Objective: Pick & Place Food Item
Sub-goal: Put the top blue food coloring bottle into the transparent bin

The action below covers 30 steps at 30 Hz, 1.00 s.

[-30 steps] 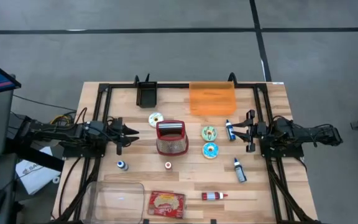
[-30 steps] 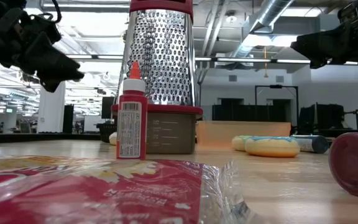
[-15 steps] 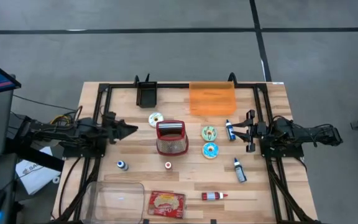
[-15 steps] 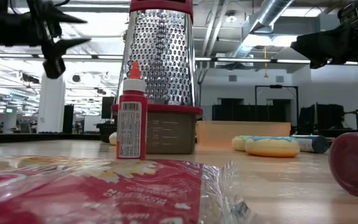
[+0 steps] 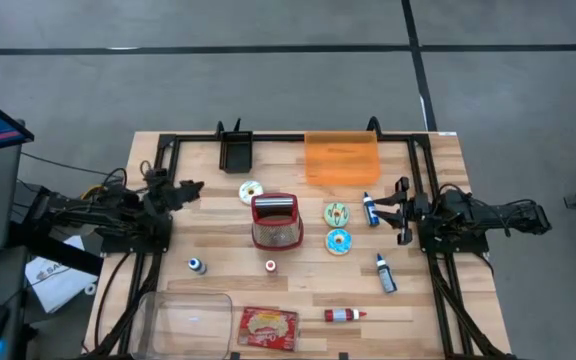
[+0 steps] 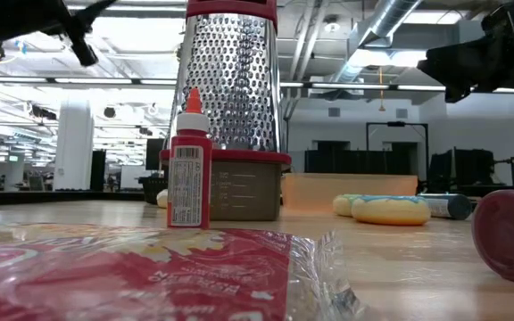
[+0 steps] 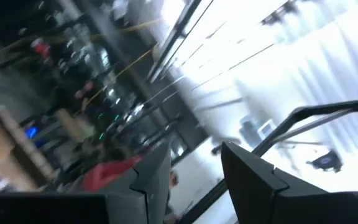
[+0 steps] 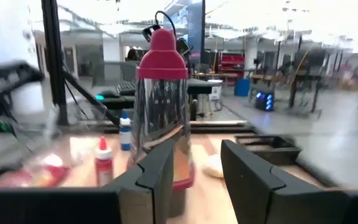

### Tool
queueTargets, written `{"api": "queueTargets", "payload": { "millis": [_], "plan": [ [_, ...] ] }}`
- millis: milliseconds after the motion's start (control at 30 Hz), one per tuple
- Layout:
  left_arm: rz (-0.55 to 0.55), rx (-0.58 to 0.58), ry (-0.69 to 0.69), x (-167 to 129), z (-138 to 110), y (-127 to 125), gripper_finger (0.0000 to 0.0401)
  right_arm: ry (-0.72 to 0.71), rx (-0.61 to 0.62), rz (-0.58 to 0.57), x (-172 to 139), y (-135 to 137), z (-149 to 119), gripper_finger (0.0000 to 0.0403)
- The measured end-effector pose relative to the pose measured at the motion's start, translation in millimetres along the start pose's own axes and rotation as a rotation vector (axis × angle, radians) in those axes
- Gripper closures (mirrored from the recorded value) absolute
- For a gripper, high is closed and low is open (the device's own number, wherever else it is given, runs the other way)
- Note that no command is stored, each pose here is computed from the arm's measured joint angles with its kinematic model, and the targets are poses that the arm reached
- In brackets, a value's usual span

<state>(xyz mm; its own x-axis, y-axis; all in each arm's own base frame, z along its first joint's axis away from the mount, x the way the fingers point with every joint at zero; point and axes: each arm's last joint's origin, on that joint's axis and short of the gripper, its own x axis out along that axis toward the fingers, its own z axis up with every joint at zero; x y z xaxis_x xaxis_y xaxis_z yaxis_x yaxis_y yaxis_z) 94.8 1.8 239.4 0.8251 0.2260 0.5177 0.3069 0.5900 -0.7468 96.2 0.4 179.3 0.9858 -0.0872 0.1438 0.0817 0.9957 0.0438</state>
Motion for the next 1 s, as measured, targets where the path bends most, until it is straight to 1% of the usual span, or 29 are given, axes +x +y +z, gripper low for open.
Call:
{"api": "queueTargets", "payload": {
  "millis": [67,133,167,267,333,400,533,633,667,833,933,1000],
  "plan": [
    [-0.021,0.038,-0.054,0,4,-3,0.0261,-0.061,0.113,0.005,0,0,6,0.0277],
    [-0.021,0.076,-0.081,0,6,-5,0.0261,-0.109,0.198,0.013,-1,0,11,0.0277],
    [-0.019,0.088,-0.084,0,6,-5,0.0261,-0.132,0.225,0.017,-1,0,13,0.0277],
    [-0.012,0.097,-0.075,0,4,-4,0.0261,-0.217,0.258,0.020,-2,0,21,0.0277],
    [-0.017,0.103,-0.044,2,2,-2,0.0261,-0.265,0.323,0.013,-2,0,26,0.0277],
    [-0.022,0.094,-0.022,3,0,-2,0.0261,-0.341,0.425,-0.022,-4,-2,32,0.0277],
    [-0.002,0.061,0.008,5,-4,2,0.0261,-0.434,0.636,-0.066,-6,-5,37,0.0277],
    [0.004,0.046,0.039,7,-7,4,0.0261,-0.508,0.816,-0.037,-9,-6,42,0.0277],
    [0.007,0.047,0.049,8,-8,5,0.0261,-0.525,0.858,-0.037,-9,-7,43,0.0277],
    [-0.027,0.025,0.072,10,-10,4,0.0261,-0.543,0.914,0.005,-11,-6,49,0.0277],
    [-0.076,0.058,0.052,11,-8,1,0.0261,-0.560,0.920,0.035,-13,-5,60,0.0277],
    [-0.112,0.088,0.034,11,-6,-2,0.0261,-0.527,0.904,0.019,-13,-4,69,0.0277]
  ]
}}
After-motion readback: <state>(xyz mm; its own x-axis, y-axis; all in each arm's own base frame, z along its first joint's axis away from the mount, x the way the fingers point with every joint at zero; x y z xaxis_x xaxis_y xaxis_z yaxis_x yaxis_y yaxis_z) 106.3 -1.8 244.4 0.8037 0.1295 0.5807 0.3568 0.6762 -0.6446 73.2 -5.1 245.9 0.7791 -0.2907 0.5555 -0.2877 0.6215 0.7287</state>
